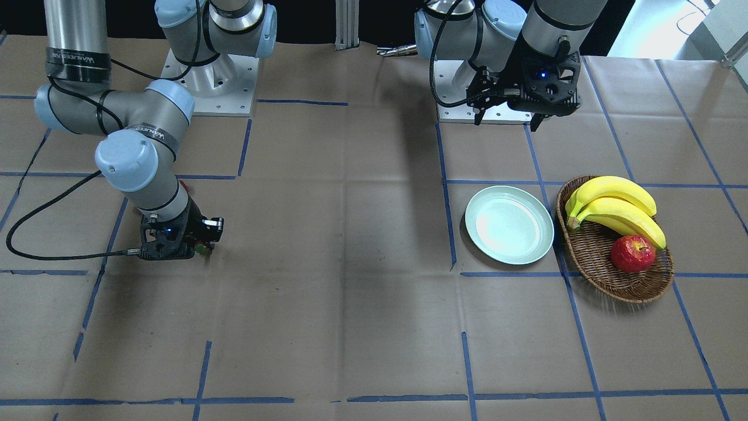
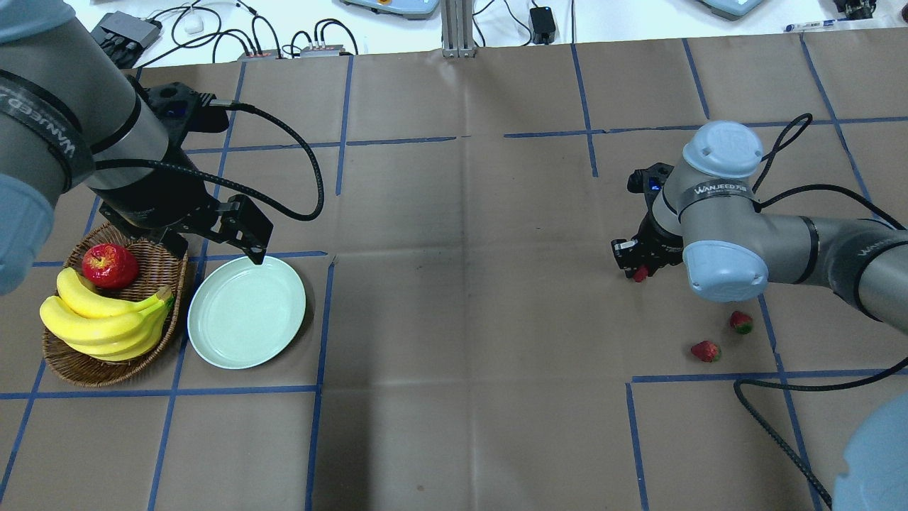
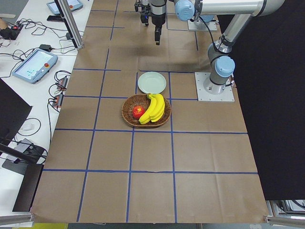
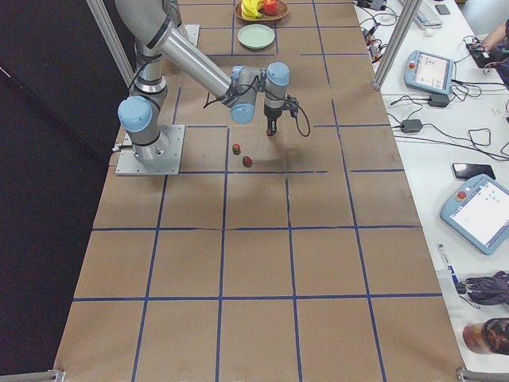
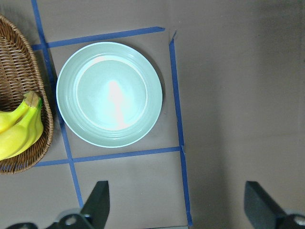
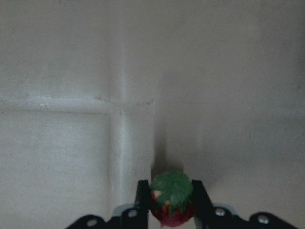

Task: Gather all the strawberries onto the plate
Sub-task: 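Carry the strawberry toward the table center and release it with the right gripper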

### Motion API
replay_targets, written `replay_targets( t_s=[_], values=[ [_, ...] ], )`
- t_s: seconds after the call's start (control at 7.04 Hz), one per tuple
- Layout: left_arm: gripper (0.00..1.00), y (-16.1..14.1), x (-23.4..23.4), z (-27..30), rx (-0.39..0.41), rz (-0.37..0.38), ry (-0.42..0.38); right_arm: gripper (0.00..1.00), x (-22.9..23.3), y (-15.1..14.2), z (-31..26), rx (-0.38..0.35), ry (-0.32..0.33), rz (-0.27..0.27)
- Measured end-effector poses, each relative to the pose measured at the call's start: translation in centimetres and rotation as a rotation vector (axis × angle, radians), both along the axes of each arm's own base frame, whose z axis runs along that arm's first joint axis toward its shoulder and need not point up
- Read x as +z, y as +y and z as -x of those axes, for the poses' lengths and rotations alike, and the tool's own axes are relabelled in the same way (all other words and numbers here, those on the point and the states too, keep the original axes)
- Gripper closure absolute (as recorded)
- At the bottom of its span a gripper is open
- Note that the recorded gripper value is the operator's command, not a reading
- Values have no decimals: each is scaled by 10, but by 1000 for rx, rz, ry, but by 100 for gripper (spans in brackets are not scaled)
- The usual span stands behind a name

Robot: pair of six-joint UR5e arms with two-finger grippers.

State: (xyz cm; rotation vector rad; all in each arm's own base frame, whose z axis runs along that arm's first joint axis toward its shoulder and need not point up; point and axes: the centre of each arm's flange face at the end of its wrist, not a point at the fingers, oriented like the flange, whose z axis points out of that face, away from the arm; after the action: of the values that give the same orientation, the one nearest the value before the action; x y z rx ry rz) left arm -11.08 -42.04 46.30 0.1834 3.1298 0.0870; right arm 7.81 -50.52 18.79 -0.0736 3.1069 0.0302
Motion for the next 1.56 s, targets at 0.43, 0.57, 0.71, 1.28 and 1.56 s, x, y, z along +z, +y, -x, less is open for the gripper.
replay_targets(
  t_s=[0.43, 0.57, 0.71, 1.28, 1.56],
  values=[
    [0, 0, 0, 0, 1, 0, 1, 93, 47, -22, -91, -3, -1, 36],
    [0, 0, 0, 0, 1, 0, 2, 93, 55, -25, -164, -9, -7, 45],
    [0, 0, 0, 0, 1, -1, 2, 93, 54, -25, -219, -24, -13, 50],
    [0, 2, 1, 0, -4, -1, -2, 66, 3, -12, -310, -22, 11, -6],
    [0, 0, -4, -1, 1, -20, -6, 0, -4, -14, -305, -33, 21, -21]
  ],
)
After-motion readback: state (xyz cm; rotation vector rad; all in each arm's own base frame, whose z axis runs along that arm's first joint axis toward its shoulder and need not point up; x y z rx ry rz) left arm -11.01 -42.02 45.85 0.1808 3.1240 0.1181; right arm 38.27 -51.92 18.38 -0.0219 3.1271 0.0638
